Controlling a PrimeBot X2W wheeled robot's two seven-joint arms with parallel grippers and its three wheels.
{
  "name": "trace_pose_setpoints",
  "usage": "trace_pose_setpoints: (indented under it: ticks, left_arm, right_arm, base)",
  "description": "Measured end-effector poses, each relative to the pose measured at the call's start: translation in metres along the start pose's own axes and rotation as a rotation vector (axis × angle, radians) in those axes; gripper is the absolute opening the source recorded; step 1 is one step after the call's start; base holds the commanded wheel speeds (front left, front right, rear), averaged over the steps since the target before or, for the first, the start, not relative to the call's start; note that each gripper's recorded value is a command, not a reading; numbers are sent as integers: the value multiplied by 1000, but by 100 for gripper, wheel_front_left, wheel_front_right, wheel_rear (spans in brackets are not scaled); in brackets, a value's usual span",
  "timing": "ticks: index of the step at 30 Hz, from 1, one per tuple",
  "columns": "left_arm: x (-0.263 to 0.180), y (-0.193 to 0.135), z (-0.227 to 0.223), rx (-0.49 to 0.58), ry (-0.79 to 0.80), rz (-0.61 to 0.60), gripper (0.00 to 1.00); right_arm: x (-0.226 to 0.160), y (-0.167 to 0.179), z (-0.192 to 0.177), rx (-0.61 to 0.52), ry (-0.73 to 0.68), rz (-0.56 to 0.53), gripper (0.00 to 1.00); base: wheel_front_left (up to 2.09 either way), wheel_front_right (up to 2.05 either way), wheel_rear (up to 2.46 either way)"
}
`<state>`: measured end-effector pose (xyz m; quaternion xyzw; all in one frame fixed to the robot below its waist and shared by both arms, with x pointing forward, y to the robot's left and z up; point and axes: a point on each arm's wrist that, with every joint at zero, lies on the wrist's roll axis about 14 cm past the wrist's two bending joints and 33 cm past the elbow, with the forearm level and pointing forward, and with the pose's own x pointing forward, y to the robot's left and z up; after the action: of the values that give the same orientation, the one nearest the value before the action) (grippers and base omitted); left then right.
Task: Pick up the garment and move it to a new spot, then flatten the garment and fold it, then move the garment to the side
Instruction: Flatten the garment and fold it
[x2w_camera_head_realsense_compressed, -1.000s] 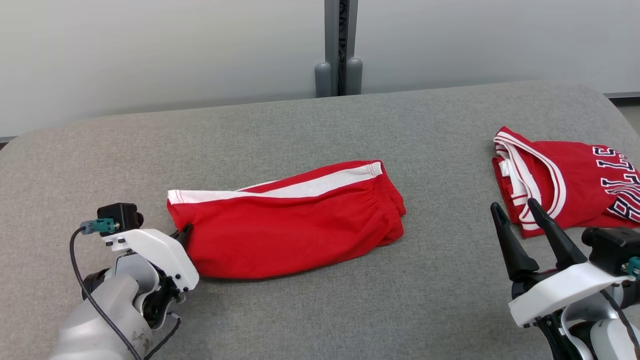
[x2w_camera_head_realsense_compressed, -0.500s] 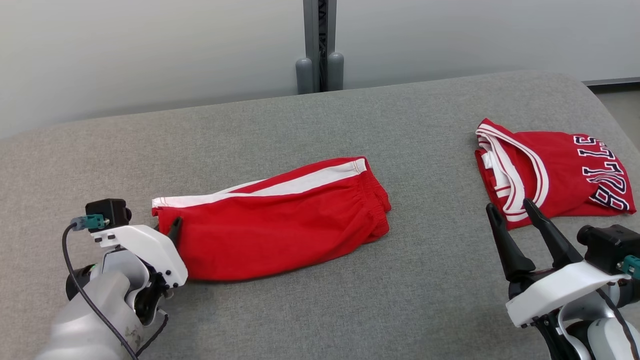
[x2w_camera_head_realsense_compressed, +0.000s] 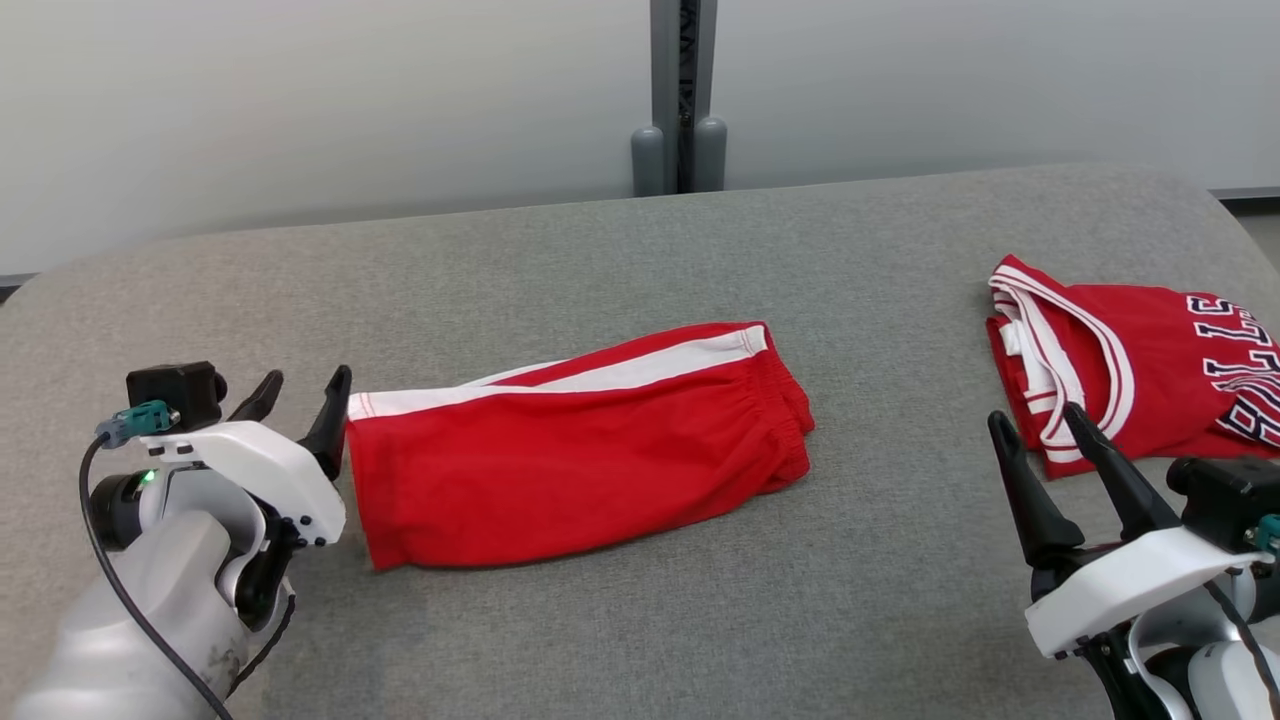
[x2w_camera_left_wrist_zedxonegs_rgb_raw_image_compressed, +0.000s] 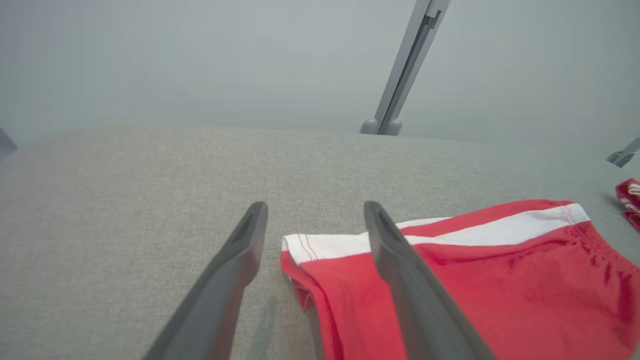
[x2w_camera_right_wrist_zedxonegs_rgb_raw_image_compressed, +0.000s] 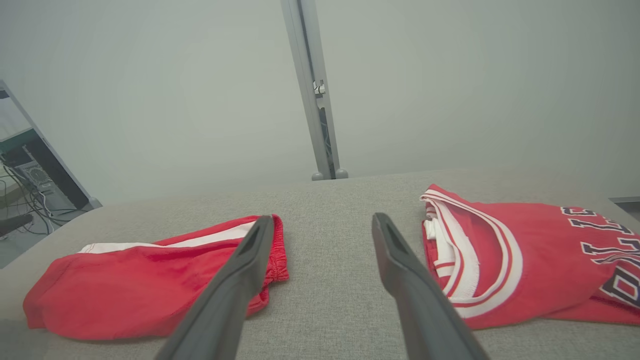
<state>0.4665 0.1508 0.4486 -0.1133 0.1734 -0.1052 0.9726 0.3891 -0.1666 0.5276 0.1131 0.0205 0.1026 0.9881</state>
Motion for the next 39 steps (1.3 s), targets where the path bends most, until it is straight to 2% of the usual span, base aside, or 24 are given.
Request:
trace_pose_setpoints:
  ticks: [9,16,19,24,39]
  left_arm:
    - [-30,7,39,50,-173,27,100]
    - [-70,-3,41,30,-290,49,100]
    - [-86,-9,28,1,-307,69,100]
    - [-106,-1,24,-36,-364,133,100]
    - [-126,19,17,-36,-397,187,100]
  right_arm:
    - [5,4,-7,-18,-1,12,100]
    - [7,3,-5,-16,-37,6,100]
    - [8,6,-8,-10,-40,10,100]
    - [12,12,-19,10,-24,26,100]
    - [79,53,-68,52,161,172,100]
  base:
    - [0,0,0]
    - [0,0,0]
    - [0,0,0]
    - [0,0,0]
    - [0,0,0]
